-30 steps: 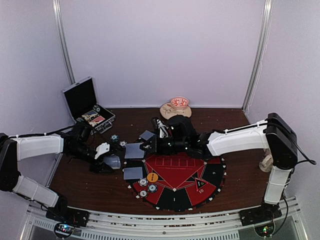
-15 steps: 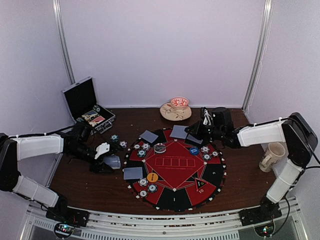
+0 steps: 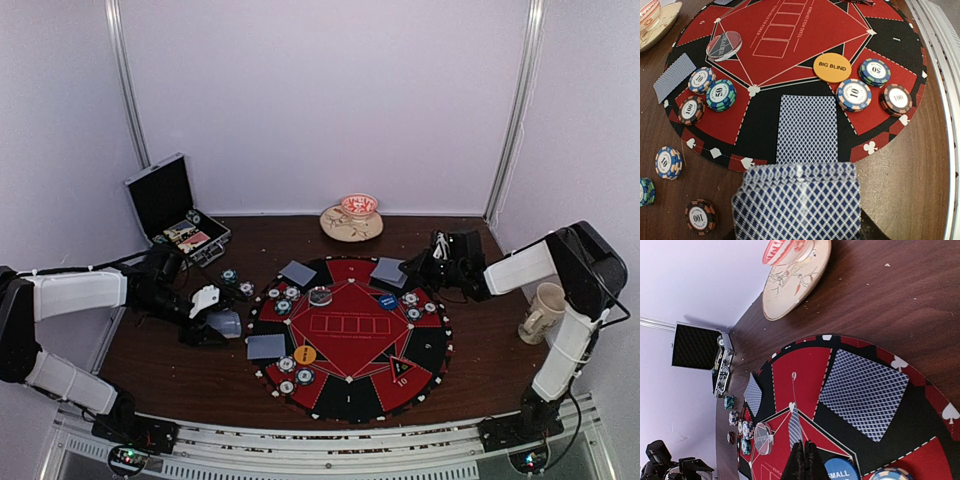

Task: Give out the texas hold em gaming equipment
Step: Distribute the poker card in the small blind area.

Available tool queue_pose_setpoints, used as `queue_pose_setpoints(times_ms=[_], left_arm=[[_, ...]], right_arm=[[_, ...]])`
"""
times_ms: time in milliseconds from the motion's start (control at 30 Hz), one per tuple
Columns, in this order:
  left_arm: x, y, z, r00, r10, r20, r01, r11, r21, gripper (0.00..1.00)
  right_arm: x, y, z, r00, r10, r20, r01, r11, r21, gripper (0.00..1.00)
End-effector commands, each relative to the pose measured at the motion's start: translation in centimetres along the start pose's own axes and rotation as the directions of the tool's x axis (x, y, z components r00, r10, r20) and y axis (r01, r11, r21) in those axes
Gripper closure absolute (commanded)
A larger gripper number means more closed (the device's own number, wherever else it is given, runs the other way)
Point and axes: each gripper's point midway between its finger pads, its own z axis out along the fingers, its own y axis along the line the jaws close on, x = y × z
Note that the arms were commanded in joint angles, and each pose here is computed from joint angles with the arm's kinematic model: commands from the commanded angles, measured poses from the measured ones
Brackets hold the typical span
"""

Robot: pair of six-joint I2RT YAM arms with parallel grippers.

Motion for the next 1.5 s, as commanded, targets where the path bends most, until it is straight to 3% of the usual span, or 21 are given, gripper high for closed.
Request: queue_pose_setpoints(times_ms=[0,700,1067,1467], left_arm=[[-0.4,0.4,-0.1,0.999,0.024,0.023,-0.024,1.0,-0.013,0.48],[-0.3,0.4,0.1,1.0,0.02,0.018,-0.02,1.0,-0.006,0.48],[-0.3,0.4,0.1,1.0,0.019,0.018,-0.019,1.0,-0.005,0.48],[-0.3,0.4,0.1,1.0,0.02,0.02,-0.02,1.0,-0.006,0.48]], right_arm=[[-1.0,-1.3,0.4,1.0,0.027,0.014,-0.027,1.0,-0.005,1.0],[-2.1,-4.4,2.6,0.996,0.082,0.024,-0.082,0.996,0.017,0.99],[-2.3,-5.1,2.3,0.998,0.058,0.027,-0.06,0.995,0.084,0.69],[-3.6,-5.4,1.2,0.998,0.006,0.058,-0.017,0.981,0.192,0.57]])
